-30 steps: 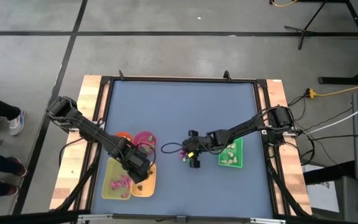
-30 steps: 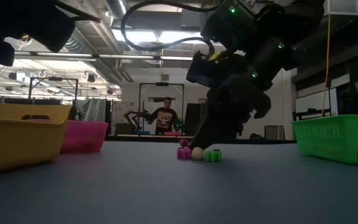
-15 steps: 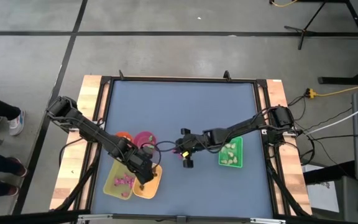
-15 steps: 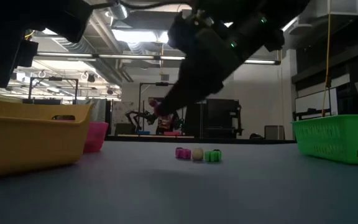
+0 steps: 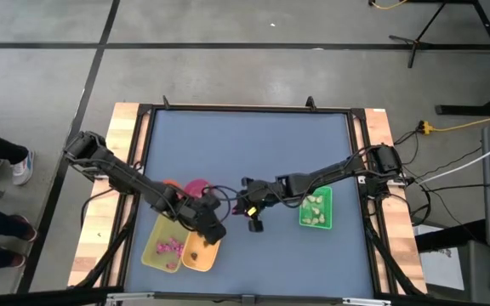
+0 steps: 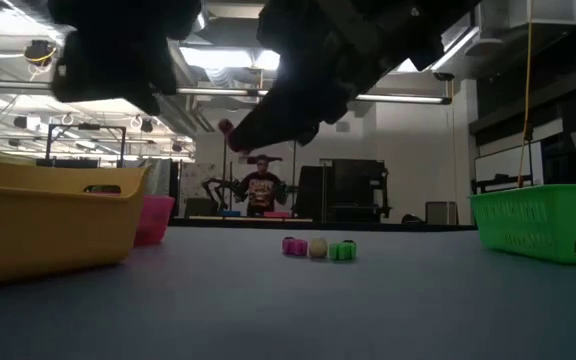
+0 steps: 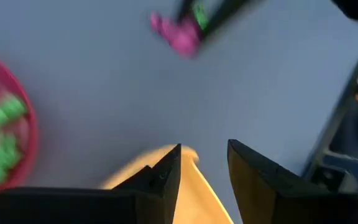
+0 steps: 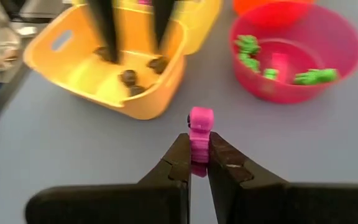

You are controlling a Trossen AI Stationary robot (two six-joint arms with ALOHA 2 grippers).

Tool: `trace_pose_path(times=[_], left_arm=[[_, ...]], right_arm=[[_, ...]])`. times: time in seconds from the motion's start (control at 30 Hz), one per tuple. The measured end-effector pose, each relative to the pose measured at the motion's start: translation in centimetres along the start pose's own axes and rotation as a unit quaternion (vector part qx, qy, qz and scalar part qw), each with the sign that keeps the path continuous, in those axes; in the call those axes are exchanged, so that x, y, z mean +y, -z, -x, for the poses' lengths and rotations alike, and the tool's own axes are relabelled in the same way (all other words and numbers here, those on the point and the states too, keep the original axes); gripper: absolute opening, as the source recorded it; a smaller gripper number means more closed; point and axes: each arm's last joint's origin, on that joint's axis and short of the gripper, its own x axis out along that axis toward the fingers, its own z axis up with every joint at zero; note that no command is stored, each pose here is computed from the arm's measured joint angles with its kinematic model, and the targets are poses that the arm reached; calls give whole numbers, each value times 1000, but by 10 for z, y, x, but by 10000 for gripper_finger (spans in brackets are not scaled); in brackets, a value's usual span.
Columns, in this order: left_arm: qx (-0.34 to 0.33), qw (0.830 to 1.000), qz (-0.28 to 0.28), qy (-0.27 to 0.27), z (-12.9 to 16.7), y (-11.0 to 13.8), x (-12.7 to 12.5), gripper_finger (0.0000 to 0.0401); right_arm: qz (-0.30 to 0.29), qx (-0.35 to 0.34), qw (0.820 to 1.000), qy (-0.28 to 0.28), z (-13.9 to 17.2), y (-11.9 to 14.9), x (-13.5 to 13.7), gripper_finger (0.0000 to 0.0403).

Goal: Sort Halloween decoration
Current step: Put the pink skeleton toy into the light yellow bin

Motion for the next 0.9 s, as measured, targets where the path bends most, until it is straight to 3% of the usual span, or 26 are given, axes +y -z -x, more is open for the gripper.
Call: trace_pose_path(times=[0.2, 0.43, 0.9], left_arm=[[-60, 995, -83, -19, -2, -10, 1, 115], [-93, 974, -204, 19, -1, -15, -9, 115], [-68, 976, -204, 17, -19, -18, -6, 115]], right_arm=[[-1, 3, 998, -69, 0, 0, 4, 28], [-1, 3, 997, -76, 0, 0, 4, 28], [0, 2, 997, -78, 0, -1, 5, 28]])
